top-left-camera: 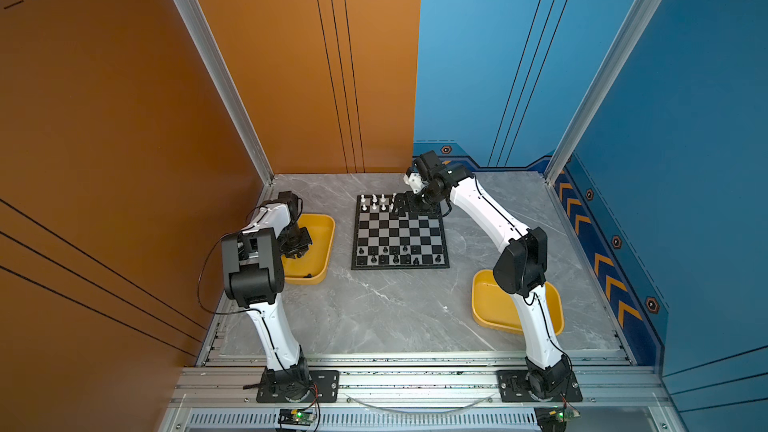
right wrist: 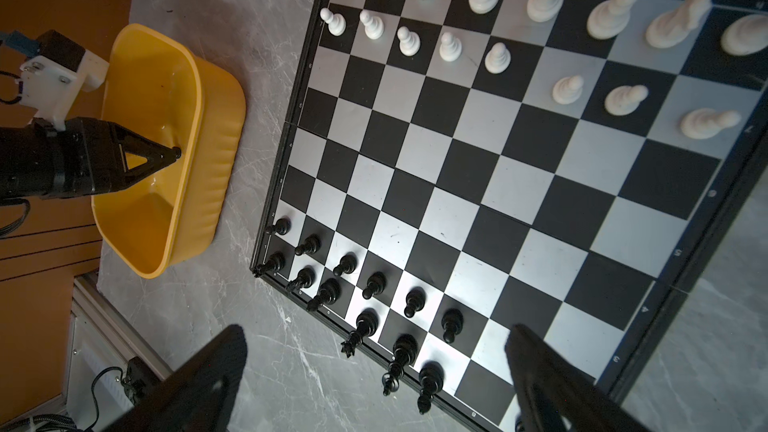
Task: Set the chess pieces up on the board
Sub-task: 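Lower the left gripper and close it on a black pawn in the tray, then carry the black pawn over the board while the right gripper draws back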
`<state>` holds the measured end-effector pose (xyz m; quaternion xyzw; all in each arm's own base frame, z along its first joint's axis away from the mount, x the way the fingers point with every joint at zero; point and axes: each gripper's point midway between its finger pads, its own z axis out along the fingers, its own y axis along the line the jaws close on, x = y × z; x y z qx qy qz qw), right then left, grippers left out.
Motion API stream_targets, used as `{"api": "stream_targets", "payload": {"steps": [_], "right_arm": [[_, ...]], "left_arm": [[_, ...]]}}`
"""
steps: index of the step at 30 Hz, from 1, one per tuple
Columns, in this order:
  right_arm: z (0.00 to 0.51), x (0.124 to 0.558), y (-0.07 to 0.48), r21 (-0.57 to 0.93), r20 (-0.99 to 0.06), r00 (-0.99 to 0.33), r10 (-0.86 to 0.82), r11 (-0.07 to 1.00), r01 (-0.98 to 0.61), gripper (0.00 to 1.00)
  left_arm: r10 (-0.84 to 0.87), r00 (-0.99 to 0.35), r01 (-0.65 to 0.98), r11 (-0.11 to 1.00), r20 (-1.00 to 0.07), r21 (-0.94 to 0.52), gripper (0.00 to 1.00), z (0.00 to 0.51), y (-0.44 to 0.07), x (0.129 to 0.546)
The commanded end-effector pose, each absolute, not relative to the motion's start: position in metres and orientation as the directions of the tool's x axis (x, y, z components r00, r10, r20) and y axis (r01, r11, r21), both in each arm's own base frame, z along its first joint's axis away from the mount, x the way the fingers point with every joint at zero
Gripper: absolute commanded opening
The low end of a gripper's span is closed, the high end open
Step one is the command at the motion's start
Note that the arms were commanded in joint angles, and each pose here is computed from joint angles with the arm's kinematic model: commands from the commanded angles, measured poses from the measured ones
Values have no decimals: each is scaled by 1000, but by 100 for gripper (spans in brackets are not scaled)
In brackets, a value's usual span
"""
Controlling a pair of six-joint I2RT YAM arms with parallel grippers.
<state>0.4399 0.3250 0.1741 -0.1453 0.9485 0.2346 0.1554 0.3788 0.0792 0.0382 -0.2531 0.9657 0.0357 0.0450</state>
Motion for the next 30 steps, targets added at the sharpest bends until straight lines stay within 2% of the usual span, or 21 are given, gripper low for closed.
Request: {"api": "stream_targets", "payload": {"steps": [1, 16, 24, 30], "right_arm": [[172, 438, 320, 400, -338, -918, -206, 852, -338, 100], [175, 438, 318, 390, -342, -919, -196, 860, -329, 100], [176, 438, 317, 386, -344, -918, -196, 862, -329, 100], [180, 438, 314, 383, -349, -917, -192, 864, -327, 100]], "left_arm": [[-477, -872, -486, 871, -113, 70, 29, 40, 87, 385], [-473, -876, -480, 875, -96, 67, 25, 32, 88, 388], [-476, -875, -482, 874, -92, 63, 18, 27, 89, 390], [-474, -875, -480, 876, -93, 52, 5, 29, 86, 391]]}}
